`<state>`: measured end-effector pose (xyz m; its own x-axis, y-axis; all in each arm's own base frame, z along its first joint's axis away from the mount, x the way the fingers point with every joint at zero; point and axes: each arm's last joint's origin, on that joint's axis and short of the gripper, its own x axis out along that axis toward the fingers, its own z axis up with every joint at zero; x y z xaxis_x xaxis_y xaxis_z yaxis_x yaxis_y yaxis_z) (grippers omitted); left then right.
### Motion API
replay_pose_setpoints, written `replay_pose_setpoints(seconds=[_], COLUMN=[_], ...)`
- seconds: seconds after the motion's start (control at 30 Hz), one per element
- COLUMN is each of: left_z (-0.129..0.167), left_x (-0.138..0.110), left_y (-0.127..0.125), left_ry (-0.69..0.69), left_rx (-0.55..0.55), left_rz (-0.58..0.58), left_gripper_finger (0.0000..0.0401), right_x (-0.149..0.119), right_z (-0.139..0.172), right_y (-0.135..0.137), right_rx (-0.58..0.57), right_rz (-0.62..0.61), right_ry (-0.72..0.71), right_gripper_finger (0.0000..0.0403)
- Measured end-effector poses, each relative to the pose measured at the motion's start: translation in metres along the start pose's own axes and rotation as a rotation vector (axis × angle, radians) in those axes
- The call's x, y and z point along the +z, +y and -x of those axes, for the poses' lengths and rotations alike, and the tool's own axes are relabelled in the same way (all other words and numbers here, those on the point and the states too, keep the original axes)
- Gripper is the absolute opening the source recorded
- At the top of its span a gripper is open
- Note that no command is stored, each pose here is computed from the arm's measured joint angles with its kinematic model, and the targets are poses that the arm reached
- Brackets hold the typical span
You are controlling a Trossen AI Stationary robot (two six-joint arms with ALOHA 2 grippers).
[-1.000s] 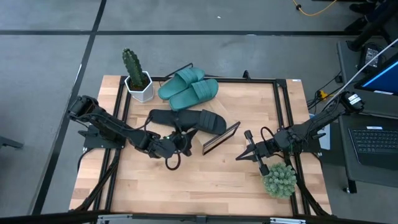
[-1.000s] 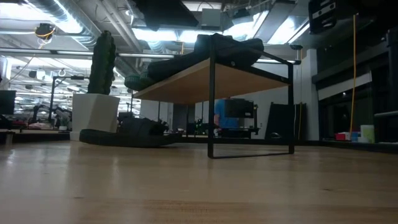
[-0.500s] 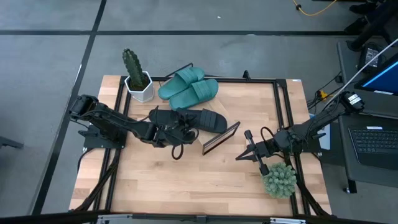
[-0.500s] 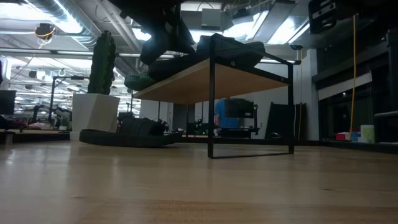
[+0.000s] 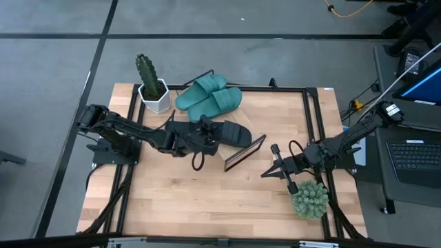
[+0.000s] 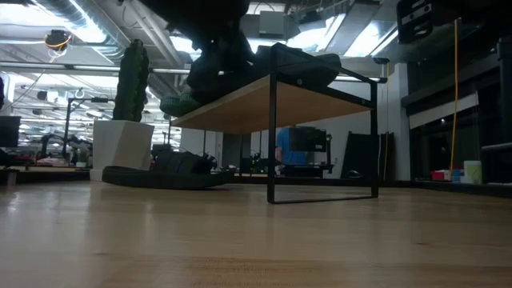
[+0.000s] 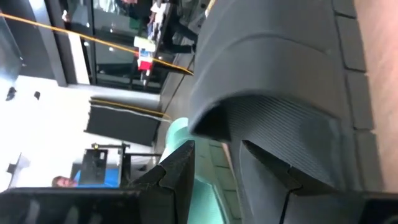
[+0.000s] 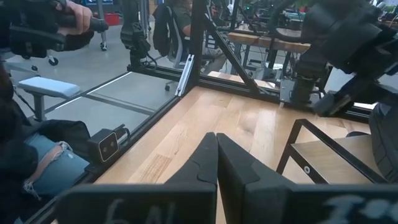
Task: Pick and place slides into the shelf
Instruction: Put the bottom black slipper onto the shelf
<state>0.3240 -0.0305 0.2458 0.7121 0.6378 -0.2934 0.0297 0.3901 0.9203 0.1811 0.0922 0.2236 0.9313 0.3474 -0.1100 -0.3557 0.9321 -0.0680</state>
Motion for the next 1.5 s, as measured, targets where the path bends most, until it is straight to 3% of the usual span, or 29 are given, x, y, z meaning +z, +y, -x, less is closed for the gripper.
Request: replay_pose_setpoints(seconds=[0.27,0.5,0.7,1.27,1.5], left_z=[-0.003,-0.002,-0.001,0.006,0.005], left_x=[0.001,0.005,0.006,0.013,0.012], left_y=[0.006,0.005,0.005,0.004,0.009], left_ry=[-0.016,-0.126,-0.141,-0.173,-0.101], left_rx=[0.033,-0.014,-0.022,0.003,0.069], left_rz=[-0.038,-0.041,-0.050,-0.082,-0.049], left_gripper_finger=[0.0120,0.0120,0.0116,0.0013,0.0005], right_x=[0.000,0.000,0.000,0.000,0.000], right_z=[0.000,0.000,0.000,0.000,0.000], right_y=[0.000,0.000,0.000,-0.001,-0.001], right_rx=[-0.001,-0.001,-0.001,-0.020,-0.020], right_rz=[-0.046,-0.047,-0.047,-0.050,-0.051], right_ry=[0.000,0.000,0.000,0.001,0.001], right_gripper_finger=[0.0003,0.0003,0.0003,0.0003,0.0003])
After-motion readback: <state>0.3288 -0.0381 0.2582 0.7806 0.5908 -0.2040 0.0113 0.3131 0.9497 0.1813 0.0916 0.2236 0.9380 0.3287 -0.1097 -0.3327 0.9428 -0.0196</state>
